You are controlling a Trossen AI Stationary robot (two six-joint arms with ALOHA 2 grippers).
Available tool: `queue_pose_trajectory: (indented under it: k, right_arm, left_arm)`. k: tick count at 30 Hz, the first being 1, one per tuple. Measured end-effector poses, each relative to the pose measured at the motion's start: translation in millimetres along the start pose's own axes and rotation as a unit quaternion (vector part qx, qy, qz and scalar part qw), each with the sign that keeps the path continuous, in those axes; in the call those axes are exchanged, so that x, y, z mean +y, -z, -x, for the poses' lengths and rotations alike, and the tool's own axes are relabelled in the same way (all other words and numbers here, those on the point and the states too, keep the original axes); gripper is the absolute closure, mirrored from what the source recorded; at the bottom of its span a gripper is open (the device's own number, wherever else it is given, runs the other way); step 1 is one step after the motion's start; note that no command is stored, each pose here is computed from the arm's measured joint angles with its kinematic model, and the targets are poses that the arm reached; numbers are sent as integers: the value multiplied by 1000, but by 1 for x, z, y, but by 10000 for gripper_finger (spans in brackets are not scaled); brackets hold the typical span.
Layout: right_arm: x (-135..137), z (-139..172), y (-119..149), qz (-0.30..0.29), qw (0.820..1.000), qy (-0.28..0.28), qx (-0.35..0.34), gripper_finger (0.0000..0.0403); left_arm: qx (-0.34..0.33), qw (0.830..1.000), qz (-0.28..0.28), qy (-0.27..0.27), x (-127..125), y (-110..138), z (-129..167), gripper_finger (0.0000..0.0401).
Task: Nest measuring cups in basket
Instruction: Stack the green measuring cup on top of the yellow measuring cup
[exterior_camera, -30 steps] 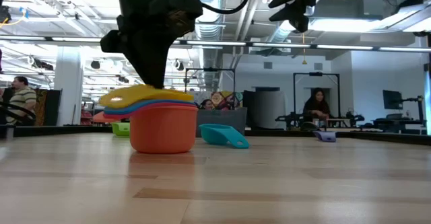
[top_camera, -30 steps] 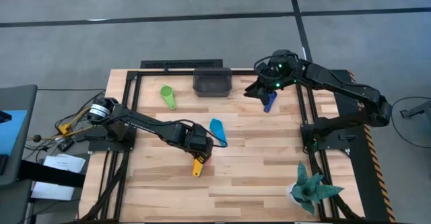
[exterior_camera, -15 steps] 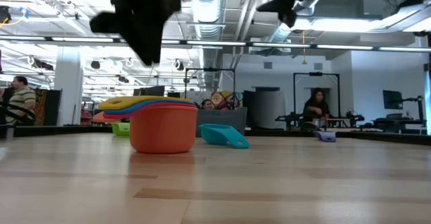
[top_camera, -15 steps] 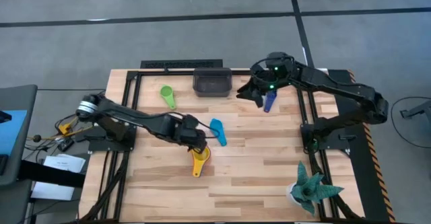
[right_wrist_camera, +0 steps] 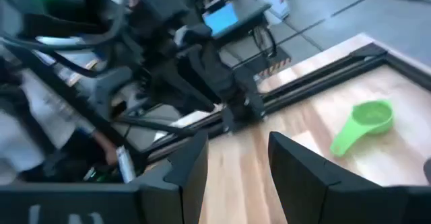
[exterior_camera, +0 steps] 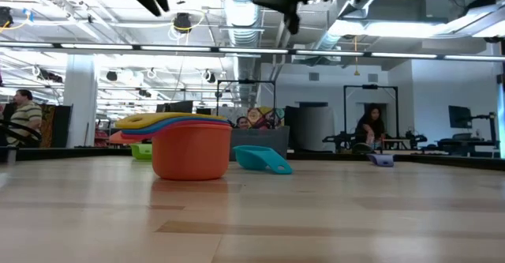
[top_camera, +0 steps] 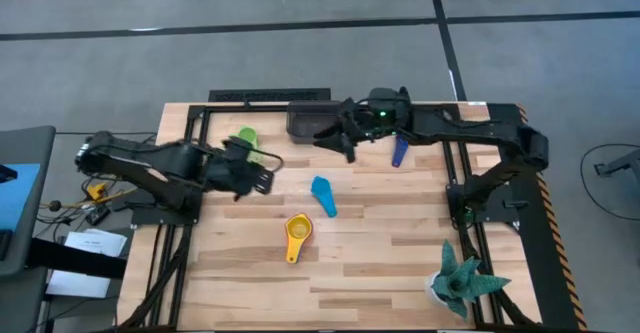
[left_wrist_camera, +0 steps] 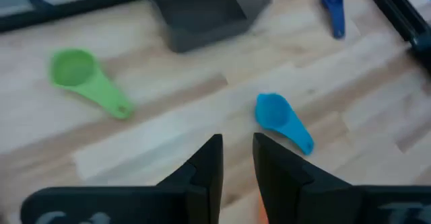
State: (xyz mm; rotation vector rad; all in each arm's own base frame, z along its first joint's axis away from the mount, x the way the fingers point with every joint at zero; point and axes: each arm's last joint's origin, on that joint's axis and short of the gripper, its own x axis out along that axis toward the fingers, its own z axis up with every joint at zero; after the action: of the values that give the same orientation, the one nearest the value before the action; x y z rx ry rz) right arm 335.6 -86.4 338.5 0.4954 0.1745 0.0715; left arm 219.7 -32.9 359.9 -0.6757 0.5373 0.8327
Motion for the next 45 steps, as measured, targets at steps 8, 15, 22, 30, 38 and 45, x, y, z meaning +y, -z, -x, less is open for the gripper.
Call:
queue_pose_trajectory:
  k: [8, 15, 22, 30, 38, 45]
  right_arm:
    - [1, -73, -6, 21, 998, 48, -23, 223]
    - [-12, -141, -9, 23, 996, 72, -45, 223]
    - [-16, -190, -7, 24, 994, 82, -61, 223]
    - [-33, -228, 4, 23, 992, 112, -55, 223]
    - [-56, -251, 30, 23, 987, 146, -69, 222]
    - [-81, -258, 47, 7, 982, 178, -70, 194]
  left_arm:
    - [-11, 1000, -8, -20, 44, -13, 35, 272]
    - [-3, 999, -29, -42, 70, -15, 51, 241]
    - [-8, 998, -15, -57, 85, -17, 60, 238]
    - [-3, 997, 2, -76, 93, -16, 63, 238]
    - [-3, 997, 16, -76, 93, -16, 63, 238]
    - [-18, 996, 28, -86, 94, -18, 61, 238]
